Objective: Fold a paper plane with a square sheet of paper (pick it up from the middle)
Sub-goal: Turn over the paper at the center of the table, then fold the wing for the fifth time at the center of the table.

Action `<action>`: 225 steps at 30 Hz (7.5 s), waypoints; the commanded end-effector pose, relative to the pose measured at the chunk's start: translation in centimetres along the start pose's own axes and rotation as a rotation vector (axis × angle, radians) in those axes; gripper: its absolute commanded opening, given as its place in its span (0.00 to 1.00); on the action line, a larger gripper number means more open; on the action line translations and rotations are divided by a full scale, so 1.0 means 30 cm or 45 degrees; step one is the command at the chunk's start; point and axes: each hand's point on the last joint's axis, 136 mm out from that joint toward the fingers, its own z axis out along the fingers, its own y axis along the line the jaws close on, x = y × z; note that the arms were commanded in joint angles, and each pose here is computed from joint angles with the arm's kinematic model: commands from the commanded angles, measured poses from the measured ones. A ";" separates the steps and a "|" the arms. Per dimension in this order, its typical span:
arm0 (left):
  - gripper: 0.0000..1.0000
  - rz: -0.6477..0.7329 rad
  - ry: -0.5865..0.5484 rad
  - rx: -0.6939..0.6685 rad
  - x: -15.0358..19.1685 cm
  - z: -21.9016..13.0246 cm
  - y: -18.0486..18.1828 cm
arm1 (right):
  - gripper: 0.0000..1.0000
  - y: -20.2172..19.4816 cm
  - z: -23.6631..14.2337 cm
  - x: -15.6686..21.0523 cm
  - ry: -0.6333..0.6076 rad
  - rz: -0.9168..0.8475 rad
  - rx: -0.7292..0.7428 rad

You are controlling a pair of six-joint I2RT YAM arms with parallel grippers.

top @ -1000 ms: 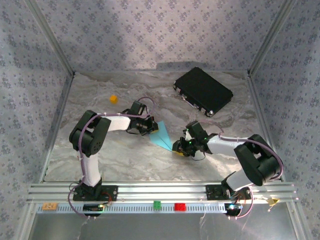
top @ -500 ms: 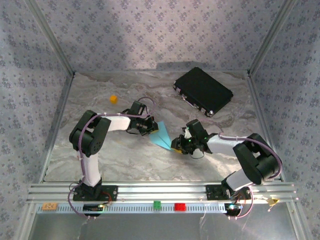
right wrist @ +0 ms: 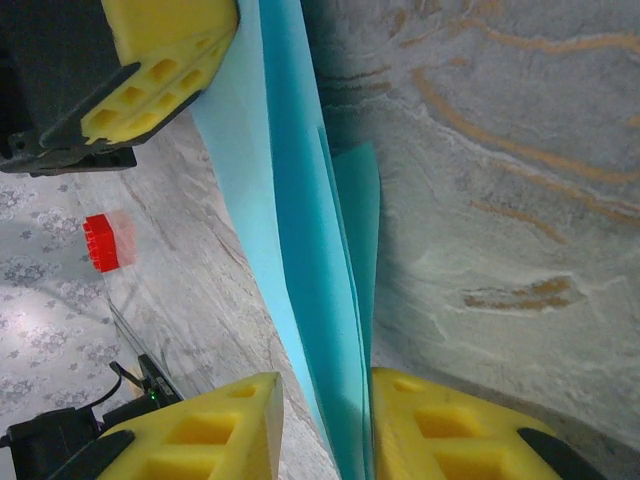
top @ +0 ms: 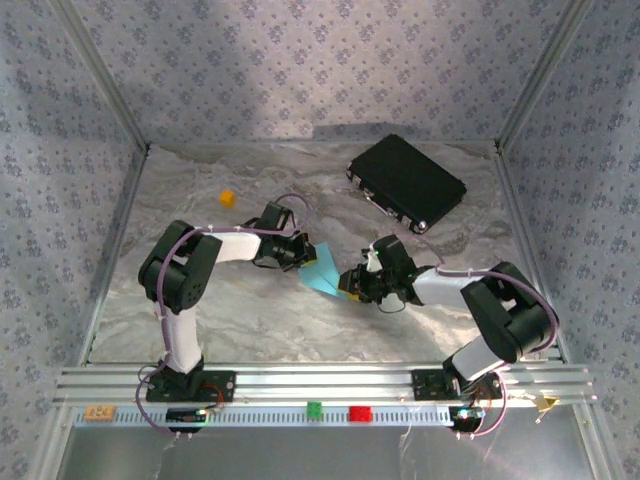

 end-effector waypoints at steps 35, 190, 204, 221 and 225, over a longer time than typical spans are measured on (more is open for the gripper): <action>0.38 0.129 -0.168 0.009 -0.009 -0.173 -0.122 | 0.05 -0.031 -0.079 -0.001 -0.108 -0.122 0.060; 0.56 -0.032 -0.346 -0.052 0.084 -0.566 0.064 | 0.07 0.024 0.179 -0.004 -0.051 -0.309 0.296; 0.39 -0.019 -0.287 0.000 0.093 -0.495 0.031 | 0.07 -0.064 0.084 -0.019 -0.549 0.325 0.297; 0.11 0.123 -0.163 0.116 0.125 -0.328 -0.152 | 0.15 0.002 -0.101 -0.073 -0.591 0.086 0.264; 0.07 0.152 -0.125 0.130 0.135 -0.238 -0.199 | 0.14 -0.067 -0.141 -0.088 -0.543 0.131 0.262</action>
